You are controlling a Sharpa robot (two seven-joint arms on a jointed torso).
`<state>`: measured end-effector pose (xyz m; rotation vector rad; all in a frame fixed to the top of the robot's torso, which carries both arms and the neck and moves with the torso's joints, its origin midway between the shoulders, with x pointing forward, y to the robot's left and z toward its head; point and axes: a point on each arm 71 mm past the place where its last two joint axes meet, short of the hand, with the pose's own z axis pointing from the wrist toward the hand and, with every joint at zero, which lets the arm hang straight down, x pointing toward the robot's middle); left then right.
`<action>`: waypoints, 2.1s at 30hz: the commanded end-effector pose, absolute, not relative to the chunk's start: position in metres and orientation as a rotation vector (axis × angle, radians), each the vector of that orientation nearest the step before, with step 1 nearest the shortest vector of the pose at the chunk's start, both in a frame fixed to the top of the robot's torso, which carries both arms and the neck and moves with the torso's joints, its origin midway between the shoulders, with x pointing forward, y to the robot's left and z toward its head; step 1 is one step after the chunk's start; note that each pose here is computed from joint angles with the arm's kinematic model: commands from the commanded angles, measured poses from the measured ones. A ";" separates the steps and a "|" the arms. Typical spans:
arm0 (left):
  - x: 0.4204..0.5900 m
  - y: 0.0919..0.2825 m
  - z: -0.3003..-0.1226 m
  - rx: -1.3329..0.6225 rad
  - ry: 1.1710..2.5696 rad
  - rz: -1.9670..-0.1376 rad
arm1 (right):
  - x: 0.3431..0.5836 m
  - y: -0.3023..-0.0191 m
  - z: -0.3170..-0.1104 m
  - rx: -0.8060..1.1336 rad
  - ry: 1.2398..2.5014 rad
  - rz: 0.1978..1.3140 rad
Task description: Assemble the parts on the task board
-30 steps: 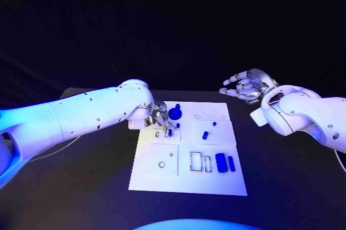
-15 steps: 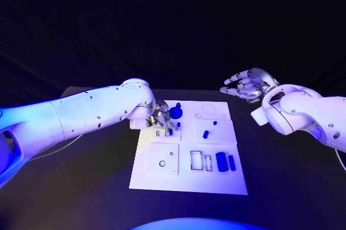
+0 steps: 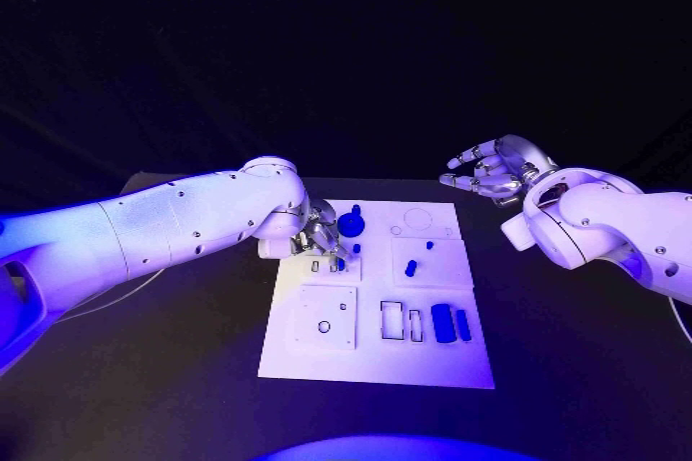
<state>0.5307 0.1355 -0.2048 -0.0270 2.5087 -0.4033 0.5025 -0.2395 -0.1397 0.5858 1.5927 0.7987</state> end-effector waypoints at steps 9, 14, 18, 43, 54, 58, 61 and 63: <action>0.529 0.134 -0.206 -0.016 2.529 -0.411 | 0.502 -0.238 -0.141 0.571 1.609 0.799; 0.529 0.134 -0.207 -0.021 2.527 -0.414 | 0.502 -0.238 -0.141 0.571 1.611 0.799; 0.529 0.134 -0.206 -0.036 2.525 -0.424 | 0.502 -0.238 -0.141 0.571 1.614 0.798; 0.521 0.163 -0.198 -0.295 2.485 -0.576 | 0.502 -0.241 -0.143 0.575 1.632 0.789; 0.520 0.165 -0.201 -0.255 2.398 -0.507 | 0.502 -0.242 -0.144 0.575 1.631 0.789; 0.518 0.162 -0.202 -0.237 2.358 -0.488 | 0.502 -0.242 -0.144 0.574 1.630 0.790; 0.516 0.159 -0.204 -0.222 2.337 -0.480 | 0.502 -0.242 -0.144 0.574 1.631 0.791; 0.515 0.158 -0.205 -0.214 2.328 -0.477 | 0.501 -0.241 -0.144 0.573 1.632 0.792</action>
